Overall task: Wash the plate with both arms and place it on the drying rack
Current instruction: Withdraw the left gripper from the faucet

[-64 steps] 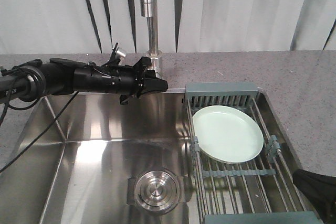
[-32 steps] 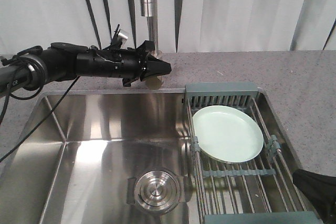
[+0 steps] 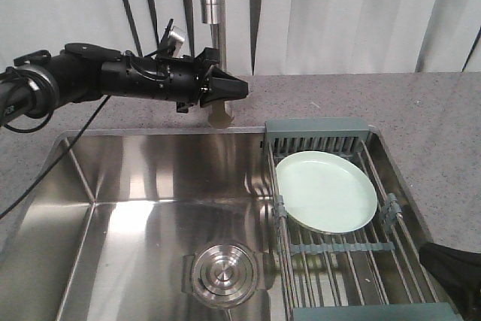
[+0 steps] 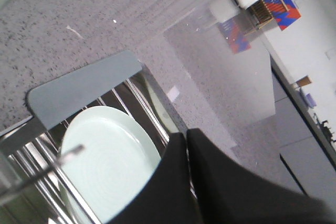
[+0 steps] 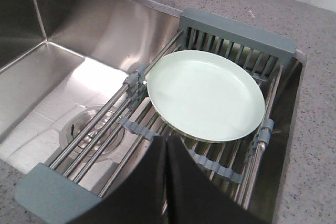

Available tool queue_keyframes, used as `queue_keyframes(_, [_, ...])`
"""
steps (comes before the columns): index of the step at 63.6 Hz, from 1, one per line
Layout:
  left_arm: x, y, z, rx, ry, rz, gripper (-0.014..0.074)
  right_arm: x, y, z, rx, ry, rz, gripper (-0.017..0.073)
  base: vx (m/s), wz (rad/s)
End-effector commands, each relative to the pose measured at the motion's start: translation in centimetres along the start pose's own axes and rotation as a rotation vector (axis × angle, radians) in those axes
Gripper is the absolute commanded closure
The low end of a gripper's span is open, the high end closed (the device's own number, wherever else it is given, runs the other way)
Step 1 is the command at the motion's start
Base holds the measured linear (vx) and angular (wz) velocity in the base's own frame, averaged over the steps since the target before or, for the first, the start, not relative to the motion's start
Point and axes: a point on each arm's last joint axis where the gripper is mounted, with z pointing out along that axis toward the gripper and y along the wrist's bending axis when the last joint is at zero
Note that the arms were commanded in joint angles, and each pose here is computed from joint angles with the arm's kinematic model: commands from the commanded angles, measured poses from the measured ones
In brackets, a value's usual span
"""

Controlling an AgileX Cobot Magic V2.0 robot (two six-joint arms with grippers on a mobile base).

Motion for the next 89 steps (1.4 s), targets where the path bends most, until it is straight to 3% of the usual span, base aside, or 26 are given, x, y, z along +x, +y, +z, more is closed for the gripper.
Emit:
queue_keyframes(1, [-1.0, -6.1, -3.1, 0.03, -0.007, 0.094, 0.06, -1.4, -0.4, -0.3, 0.035, -0.086, -0.004, 0.0564, 0.0, 0.0])
queue_keyframes(9, [-0.3, -7.4, -5.0, -0.137, 0.087, 0.161, 0.06, -1.4, -0.4, -0.3, 0.035, -0.086, -0.004, 0.0564, 0.0, 0.0])
queue_keyframes(17, [0.7, -8.8, -7.6, -0.352, 0.191, 0.236, 0.06, -1.4, -0.4, -0.3, 0.036, -0.086, -0.007, 0.0564, 0.0, 0.0])
queue_keyframes(26, [1.7, -12.1, -11.1, -0.535, 0.222, 0.334, 0.06, -1.4, -0.4, -0.3, 0.036, -0.086, -0.007, 0.0564, 0.0, 0.0])
queue_keyframes(35, [4.0, -16.4, -14.5, -0.612, 0.168, 0.429, 0.06, -1.4, -0.4, -0.3, 0.036, -0.086, -0.007, 0.0564, 0.0, 0.0])
queue_keyframes(48, [10.2, -19.6, -18.3, -0.65, 0.016, 0.502, 0.06, -1.4, -0.4, -0.3, 0.036, -0.086, -0.007, 0.0564, 0.0, 0.0])
queue_keyframes(59, [16.8, -19.1, -20.5, -0.679, -0.133, 0.527, 0.06, -1.4, -0.4, -0.3, 0.036, -0.086, -0.007, 0.0564, 0.0, 0.0])
queue_keyframes(74, [26.0, -16.1, -22.5, -0.701, -0.353, 0.573, 0.06, -1.4, -0.4, -0.3, 0.036, -0.086, -0.007, 0.0564, 0.0, 0.0])
queue_keyframes(89, [30.9, -14.7, -23.9, -0.66, -0.584, 0.588, 0.06, -1.4, -0.4, -0.3, 0.036, -0.086, -0.007, 0.0564, 0.0, 0.0])
